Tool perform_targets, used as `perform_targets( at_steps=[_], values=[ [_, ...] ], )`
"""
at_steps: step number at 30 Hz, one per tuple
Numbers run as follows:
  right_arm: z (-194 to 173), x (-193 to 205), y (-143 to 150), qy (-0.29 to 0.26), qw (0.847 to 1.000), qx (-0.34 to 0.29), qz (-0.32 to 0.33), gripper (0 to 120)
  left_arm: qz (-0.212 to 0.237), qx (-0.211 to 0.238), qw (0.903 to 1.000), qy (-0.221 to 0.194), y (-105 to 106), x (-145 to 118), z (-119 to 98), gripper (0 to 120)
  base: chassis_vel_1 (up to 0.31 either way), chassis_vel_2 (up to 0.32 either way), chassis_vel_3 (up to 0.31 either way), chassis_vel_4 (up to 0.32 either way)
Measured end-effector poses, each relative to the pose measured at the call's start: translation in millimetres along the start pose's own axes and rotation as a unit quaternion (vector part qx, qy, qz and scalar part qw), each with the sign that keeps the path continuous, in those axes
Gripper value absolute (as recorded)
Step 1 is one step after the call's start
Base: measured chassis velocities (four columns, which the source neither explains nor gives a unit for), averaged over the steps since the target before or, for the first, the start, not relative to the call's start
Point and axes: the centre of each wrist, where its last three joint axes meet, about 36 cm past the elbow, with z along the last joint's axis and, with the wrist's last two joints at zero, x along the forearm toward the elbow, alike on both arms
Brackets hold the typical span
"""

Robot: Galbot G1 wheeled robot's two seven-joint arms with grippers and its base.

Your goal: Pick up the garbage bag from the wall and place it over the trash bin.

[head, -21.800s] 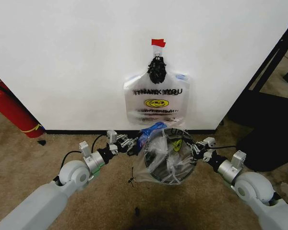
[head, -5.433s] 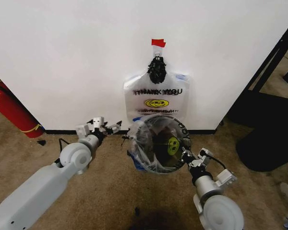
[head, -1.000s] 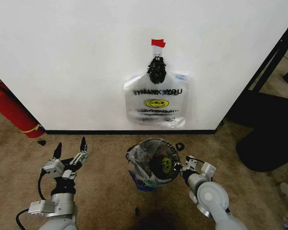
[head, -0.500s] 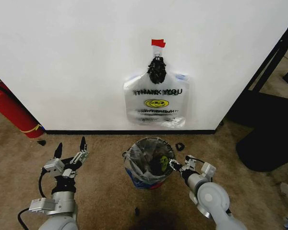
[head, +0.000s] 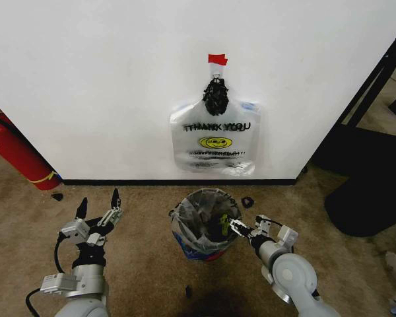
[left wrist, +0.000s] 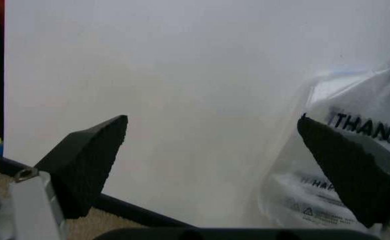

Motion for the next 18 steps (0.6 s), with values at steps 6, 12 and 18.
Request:
perform_targets(
  at_steps=[6, 12, 18],
  values=[
    [2, 2, -3, -0.001, 1.000, 0.012, -0.001, 100, 0.001, 0.000, 1.0000, -0.001, 0, 0, -1, 100, 0.000, 0.000, 0.000, 0.000],
    [6, 5, -2, -0.015, 0.999, 0.032, -0.008, 100, 0.002, -0.002, 1.0000, -0.001, 0, -1, -1, 100, 0.000, 0.000, 0.000, 0.000],
    [4, 27, 7, -0.144, 0.982, 0.114, -0.044, 100, 0.004, -0.019, 0.9998, -0.004, 2, -7, 1, 100, 0.000, 0.000, 0.000, 0.000]
  ],
)
